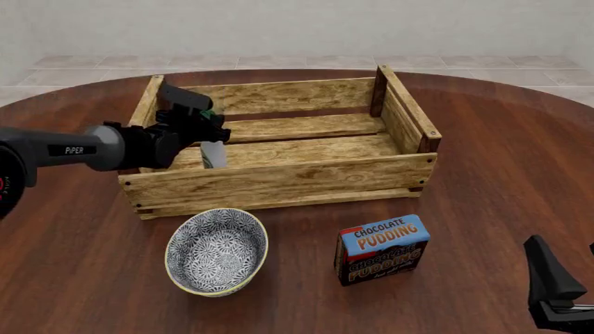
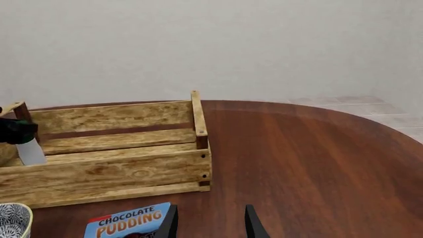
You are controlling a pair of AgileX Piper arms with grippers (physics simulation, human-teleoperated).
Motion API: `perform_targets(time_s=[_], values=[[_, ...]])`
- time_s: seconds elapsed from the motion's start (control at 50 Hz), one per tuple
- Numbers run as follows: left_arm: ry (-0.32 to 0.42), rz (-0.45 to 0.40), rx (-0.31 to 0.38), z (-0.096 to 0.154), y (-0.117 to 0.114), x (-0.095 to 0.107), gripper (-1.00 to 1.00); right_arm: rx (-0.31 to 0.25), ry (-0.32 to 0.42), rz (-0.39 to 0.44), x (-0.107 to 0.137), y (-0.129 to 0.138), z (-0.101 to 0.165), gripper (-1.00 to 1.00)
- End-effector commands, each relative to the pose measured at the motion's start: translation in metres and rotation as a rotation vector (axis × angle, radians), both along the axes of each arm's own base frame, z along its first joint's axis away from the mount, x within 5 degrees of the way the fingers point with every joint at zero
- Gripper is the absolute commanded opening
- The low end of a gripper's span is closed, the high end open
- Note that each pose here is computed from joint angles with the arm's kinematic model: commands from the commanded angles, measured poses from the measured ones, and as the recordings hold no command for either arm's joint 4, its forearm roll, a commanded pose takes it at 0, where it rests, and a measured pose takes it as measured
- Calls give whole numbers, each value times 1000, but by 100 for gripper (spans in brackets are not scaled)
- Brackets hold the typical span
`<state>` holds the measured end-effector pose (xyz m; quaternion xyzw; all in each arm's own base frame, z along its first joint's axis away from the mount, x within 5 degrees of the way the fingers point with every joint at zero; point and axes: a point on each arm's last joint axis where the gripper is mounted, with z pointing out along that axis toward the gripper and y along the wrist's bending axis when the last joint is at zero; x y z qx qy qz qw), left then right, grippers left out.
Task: Pick up the salad dressing and put it in the tray.
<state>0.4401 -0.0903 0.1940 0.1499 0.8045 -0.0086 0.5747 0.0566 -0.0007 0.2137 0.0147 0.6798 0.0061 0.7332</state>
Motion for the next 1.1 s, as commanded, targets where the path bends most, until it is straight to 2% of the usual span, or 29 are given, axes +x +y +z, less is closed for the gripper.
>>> perform_targets(time_s=[0.02,0.36,0.38,1.1], values=[[20,-8,23,-11,1,1,-100,1,0,0,0,0,0,100],[2,-10,40,-9,4,-3,-100,1,0,0,0,0,0,100],[1,-12,43,-9,4,-4,100,2,0,0,0,0,0,100],[-30,-26,49,13,1,-12,100,-4,-2,3,0,0,1,100]])
